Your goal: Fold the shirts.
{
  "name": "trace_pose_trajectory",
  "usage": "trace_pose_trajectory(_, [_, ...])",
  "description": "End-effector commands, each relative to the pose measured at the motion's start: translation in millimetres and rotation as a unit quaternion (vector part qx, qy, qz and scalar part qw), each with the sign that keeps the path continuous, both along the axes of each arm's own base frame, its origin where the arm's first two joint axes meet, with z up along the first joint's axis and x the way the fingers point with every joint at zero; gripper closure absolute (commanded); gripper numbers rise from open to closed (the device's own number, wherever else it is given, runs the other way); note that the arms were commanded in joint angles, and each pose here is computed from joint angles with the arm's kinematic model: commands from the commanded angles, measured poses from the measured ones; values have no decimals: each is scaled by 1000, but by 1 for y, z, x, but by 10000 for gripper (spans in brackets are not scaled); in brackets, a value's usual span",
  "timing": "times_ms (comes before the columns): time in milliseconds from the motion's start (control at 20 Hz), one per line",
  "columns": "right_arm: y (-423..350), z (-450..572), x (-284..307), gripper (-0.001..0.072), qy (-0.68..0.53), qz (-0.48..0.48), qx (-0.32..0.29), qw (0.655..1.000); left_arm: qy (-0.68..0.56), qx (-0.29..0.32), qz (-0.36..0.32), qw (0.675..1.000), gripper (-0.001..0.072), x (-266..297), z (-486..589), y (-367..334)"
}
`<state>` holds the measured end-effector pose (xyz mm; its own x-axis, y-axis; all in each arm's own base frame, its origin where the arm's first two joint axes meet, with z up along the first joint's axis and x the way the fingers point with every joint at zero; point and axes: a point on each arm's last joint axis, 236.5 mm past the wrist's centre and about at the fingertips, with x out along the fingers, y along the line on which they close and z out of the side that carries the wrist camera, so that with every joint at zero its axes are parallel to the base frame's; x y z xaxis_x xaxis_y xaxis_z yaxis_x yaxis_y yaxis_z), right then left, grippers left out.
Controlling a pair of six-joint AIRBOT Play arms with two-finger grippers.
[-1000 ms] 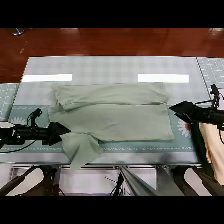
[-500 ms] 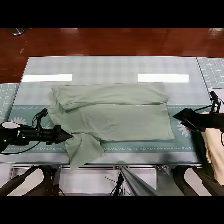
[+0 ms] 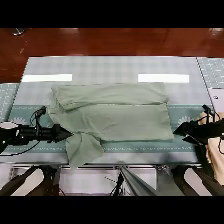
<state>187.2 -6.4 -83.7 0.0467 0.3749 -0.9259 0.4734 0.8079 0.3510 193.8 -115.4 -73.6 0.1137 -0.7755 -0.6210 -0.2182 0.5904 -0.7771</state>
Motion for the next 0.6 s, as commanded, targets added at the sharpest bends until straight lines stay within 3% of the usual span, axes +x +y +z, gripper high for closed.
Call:
trace_pose_trajectory(0, [23, -4, 12, 83, -15, -7, 59, 998, -4, 1, 3, 1000, 678, 3, 1, 0])
trace_pose_trajectory(550, [49, -13, 45, 92, -48, -29, 148, 987, -7, 9, 11, 1000, 678, 6, -2, 3])
